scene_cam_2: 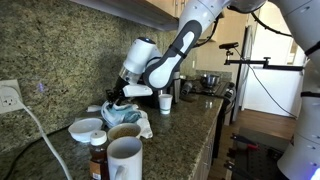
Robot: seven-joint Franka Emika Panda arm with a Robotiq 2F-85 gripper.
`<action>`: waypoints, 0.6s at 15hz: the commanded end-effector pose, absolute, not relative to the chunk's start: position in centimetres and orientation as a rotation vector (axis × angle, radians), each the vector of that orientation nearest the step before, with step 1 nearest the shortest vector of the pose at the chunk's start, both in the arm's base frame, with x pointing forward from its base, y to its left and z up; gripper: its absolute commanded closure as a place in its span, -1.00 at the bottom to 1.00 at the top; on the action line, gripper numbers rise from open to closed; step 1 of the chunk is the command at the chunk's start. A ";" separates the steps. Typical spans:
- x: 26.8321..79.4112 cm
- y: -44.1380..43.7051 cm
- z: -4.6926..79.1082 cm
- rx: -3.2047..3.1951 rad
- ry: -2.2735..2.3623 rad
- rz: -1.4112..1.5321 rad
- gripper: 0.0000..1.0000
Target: Use the cloth to wipe the kitchen surface
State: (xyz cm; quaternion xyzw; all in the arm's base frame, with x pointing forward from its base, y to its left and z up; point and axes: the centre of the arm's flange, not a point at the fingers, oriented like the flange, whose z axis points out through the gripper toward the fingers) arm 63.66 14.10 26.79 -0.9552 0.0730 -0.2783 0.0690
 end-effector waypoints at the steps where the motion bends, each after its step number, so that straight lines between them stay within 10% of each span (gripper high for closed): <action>1: 64.4 12.9 28.9 -2.887 0.227 -0.822 -0.45; 5: 64.2 11.4 32.0 -2.896 0.241 -0.762 -0.98; 9: 62.9 10.2 35.9 -2.921 0.232 -0.613 -1.00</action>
